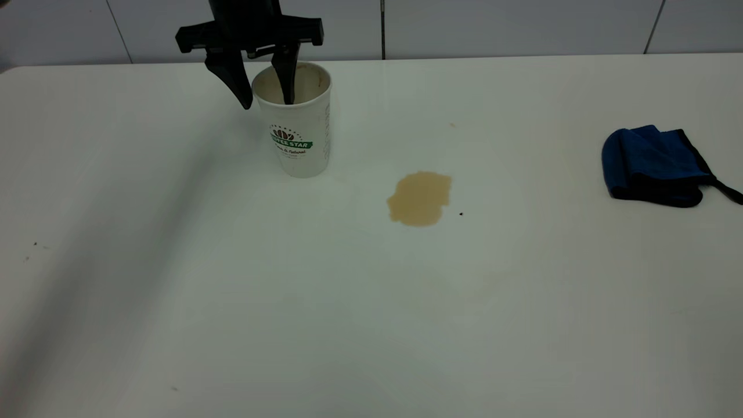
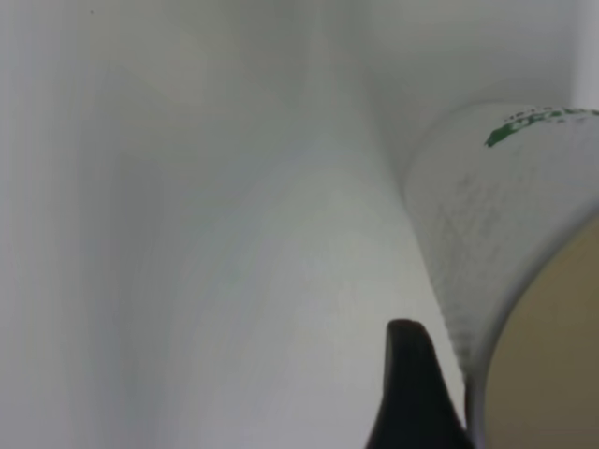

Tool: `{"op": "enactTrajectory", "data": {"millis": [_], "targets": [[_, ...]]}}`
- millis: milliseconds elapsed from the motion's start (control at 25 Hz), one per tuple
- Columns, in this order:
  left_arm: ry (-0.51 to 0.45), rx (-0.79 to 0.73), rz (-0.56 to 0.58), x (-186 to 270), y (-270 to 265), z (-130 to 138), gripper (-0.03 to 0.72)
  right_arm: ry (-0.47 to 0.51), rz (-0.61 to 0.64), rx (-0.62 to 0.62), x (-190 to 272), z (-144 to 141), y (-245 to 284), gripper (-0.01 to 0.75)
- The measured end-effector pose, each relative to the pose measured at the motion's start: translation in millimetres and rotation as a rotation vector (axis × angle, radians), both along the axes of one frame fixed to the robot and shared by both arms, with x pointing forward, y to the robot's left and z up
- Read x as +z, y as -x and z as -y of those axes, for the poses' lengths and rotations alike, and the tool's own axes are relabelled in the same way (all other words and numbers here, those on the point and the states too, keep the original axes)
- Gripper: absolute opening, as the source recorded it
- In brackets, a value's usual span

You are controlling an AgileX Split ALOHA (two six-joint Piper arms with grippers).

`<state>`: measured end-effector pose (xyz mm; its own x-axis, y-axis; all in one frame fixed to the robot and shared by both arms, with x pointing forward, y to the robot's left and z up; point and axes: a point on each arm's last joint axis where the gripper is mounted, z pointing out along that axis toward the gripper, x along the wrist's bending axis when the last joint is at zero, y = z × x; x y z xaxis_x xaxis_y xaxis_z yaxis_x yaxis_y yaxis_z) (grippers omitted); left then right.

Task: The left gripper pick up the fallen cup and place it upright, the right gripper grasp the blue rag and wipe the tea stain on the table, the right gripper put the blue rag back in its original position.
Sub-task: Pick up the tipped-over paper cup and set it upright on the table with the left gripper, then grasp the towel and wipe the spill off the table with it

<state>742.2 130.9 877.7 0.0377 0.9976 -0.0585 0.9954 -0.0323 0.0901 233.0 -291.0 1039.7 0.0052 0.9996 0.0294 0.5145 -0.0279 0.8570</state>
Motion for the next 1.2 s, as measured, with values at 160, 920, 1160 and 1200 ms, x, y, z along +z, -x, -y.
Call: {"op": "enactTrajectory", "data": {"millis": [160,920,1160,1200], "targets": [[-0.009,0.004,0.073,29.1,-3.6,-2.4,0.537,0.0,0.0,0.0,0.0,0.0,0.0,0.238],[0.006,-0.281,0.45,260.6,76.9,-29.7,0.537,0.0,0.0,0.0,0.0,0.0,0.0,0.238],[-0.083,-0.287,0.418,291.0,159.7,-64.6,0.538,0.0,0.0,0.0,0.0,0.0,0.0,0.238],[-0.095,-0.289,0.396,288.8,175.8,-70.7,0.538,0.0,0.0,0.0,0.0,0.0,0.0,0.238]]}}
